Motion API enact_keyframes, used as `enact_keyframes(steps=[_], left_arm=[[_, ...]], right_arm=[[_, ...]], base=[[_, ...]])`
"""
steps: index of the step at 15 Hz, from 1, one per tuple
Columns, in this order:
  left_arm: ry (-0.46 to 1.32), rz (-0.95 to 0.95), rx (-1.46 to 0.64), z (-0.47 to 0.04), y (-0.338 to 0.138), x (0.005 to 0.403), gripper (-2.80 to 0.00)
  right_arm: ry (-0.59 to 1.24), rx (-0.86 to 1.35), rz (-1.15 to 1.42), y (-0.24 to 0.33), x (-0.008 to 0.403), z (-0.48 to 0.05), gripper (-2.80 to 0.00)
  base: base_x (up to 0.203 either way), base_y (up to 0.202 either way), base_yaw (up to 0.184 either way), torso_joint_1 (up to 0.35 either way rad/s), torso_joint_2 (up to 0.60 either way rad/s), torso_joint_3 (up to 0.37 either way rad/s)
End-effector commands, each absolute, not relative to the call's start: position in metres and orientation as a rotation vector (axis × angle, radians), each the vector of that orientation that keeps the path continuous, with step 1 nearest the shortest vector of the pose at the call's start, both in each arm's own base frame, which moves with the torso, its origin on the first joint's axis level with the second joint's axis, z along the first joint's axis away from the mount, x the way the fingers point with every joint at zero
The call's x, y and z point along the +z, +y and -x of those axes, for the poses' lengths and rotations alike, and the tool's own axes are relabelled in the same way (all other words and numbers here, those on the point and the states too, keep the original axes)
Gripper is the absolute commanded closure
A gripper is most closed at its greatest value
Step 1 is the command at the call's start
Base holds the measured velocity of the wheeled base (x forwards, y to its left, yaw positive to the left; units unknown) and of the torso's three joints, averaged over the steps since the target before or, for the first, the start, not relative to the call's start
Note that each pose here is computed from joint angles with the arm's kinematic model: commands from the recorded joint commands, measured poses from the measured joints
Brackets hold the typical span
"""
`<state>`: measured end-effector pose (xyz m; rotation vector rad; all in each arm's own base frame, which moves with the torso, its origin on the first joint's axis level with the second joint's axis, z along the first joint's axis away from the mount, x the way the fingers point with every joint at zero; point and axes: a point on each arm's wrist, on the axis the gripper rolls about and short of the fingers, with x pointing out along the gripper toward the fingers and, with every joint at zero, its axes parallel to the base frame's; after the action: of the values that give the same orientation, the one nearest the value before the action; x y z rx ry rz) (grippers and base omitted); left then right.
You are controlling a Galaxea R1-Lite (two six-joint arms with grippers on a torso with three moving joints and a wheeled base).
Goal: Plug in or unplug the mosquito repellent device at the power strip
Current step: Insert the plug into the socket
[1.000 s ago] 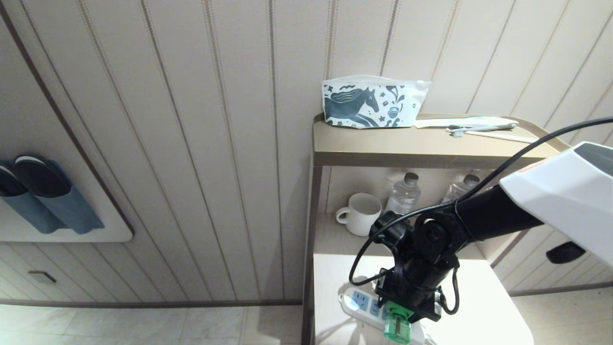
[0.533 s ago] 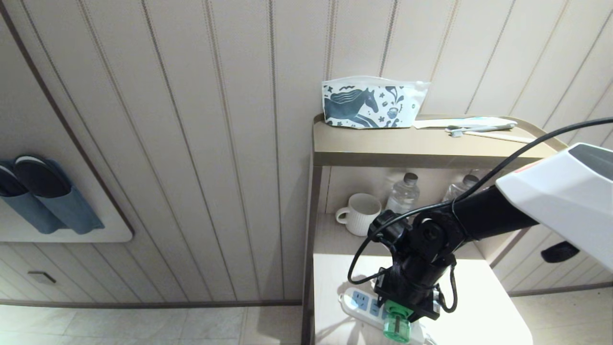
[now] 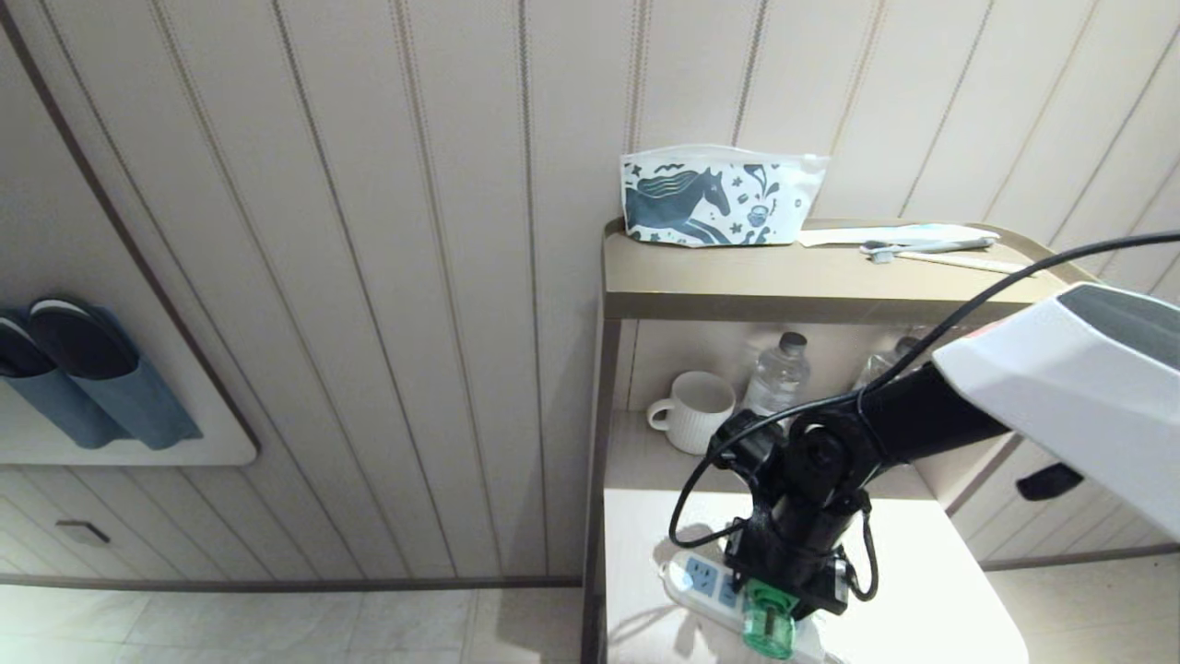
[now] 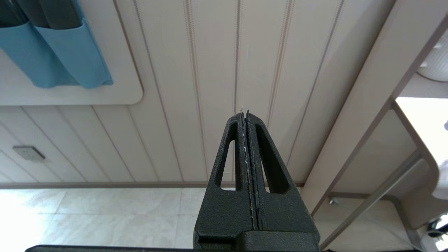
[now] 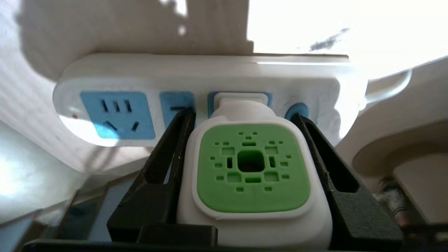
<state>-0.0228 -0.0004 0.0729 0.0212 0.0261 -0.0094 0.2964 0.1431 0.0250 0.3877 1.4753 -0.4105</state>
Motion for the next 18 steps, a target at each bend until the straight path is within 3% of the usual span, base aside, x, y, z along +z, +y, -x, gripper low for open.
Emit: enact_keyframes(steps=[1,12,13,18], left_arm=[[0.026,-0.021,-0.009,0.023,0.000,0.073,0.00],[0.026,-0.021,-0.009,0.023,0.000,0.073,0.00],[0.026,-0.021,-0.009,0.023,0.000,0.073,0.00],[0.026,-0.021,-0.009,0.023,0.000,0.073,0.00]], right_arm=[[1.482,-0.427,-0.379,0.143,0.018,-0.298,0.00],[1.365,-0.387,-0.409,0.145,0.051,-0.308,0.00],[1.345,-0.401,-0.394,0.144,0.052,-0.308,-2.80],[1.310,-0.375,-0.405,0.145,0.066,-0.307,-2.80]], base=[[0.000,0.000,0.000,0.000,0.00,0.000],[0.000,0.000,0.000,0.000,0.00,0.000],[0.000,0.000,0.000,0.000,0.00,0.000],[0.000,0.000,0.000,0.000,0.00,0.000]])
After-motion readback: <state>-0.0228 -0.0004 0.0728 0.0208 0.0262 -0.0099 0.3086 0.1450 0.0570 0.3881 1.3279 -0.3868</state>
